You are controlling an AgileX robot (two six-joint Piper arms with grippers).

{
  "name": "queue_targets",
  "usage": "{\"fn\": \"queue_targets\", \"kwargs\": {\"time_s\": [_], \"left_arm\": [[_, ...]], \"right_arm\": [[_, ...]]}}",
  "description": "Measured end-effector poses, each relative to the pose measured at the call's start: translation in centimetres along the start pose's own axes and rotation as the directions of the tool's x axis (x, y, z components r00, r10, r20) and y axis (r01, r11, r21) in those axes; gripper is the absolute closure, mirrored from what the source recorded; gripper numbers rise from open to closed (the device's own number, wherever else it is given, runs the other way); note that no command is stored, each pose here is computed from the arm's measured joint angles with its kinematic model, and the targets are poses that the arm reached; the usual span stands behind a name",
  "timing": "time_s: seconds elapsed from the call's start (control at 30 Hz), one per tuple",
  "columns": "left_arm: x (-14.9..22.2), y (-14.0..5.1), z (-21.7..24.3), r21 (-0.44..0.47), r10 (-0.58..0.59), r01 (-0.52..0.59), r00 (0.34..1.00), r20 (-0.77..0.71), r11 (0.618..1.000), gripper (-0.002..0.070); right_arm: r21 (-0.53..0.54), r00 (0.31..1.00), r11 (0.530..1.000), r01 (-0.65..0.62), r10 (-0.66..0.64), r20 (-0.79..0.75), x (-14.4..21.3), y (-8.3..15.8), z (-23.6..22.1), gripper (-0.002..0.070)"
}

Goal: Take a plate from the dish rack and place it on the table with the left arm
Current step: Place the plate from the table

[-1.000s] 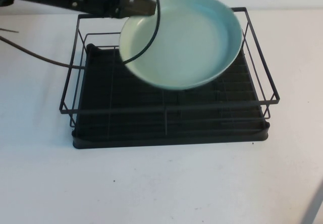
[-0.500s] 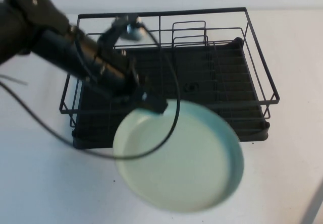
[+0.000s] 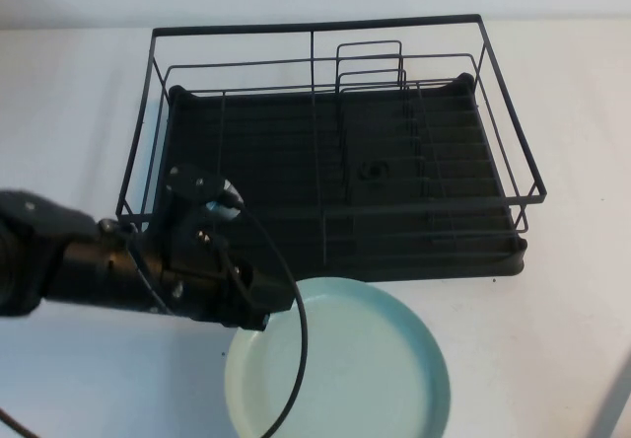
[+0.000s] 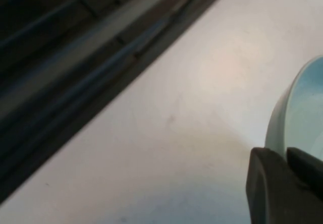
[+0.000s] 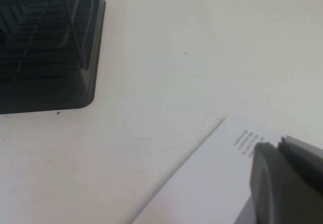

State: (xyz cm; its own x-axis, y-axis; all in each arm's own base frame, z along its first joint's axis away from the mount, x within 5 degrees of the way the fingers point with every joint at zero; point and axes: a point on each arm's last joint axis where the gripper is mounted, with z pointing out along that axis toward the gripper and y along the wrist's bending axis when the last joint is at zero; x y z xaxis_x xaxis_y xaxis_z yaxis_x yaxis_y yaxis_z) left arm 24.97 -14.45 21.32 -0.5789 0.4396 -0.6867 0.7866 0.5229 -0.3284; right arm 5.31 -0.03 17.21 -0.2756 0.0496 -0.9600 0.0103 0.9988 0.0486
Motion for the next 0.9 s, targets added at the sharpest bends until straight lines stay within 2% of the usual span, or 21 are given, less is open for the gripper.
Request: {"fn": "queue_targets", "kwargs": {"time_s": [0.2, 0.3, 0.43, 0.57, 0.7, 0.8, 0.9], "left_arm": [[1.4, 1.1, 1.4, -0.081, 0.050, -0.039, 0.989, 0.137, 0.996, 0.0675], [1.7, 1.9, 2.3, -0.103, 0.060, -0.046, 0.988, 0.144, 0.994, 0.0675], [3.0, 3.0, 4.0, -0.085, 0.027, -0.018, 0.995, 0.097, 0.996, 0.0675], [3.4, 3.1, 4.8, -0.047, 0.080, -0.076, 0.991, 0.102, 0.996, 0.0675], [3.5, 3.2, 4.9, -0.046, 0.143, -0.139, 0.984, 0.104, 0.989, 0.0674], [3.7, 3.3, 5.1, -0.044, 0.202, -0.198, 0.975, 0.094, 0.979, 0.0642], [3.7, 3.4, 5.1, -0.046, 0.225, -0.221, 0.971, 0.088, 0.974, 0.0541]], "right_arm": [[0.000, 1.000, 1.000, 0.000, 0.000, 0.000, 0.0, 0.0, 0.0, 0.0696], [0.000, 1.000, 1.000, 0.000, 0.000, 0.000, 0.0, 0.0, 0.0, 0.0696], [0.000, 1.000, 1.000, 0.000, 0.000, 0.000, 0.0, 0.0, 0.0, 0.0696], [0.000, 1.000, 1.000, 0.000, 0.000, 0.000, 0.0, 0.0, 0.0, 0.0696], [0.000, 1.000, 1.000, 0.000, 0.000, 0.000, 0.0, 0.0, 0.0, 0.0696], [0.000, 1.000, 1.000, 0.000, 0.000, 0.000, 0.0, 0.0, 0.0, 0.0696], [0.000, 1.000, 1.000, 0.000, 0.000, 0.000, 0.0, 0.0, 0.0, 0.0696]]}}
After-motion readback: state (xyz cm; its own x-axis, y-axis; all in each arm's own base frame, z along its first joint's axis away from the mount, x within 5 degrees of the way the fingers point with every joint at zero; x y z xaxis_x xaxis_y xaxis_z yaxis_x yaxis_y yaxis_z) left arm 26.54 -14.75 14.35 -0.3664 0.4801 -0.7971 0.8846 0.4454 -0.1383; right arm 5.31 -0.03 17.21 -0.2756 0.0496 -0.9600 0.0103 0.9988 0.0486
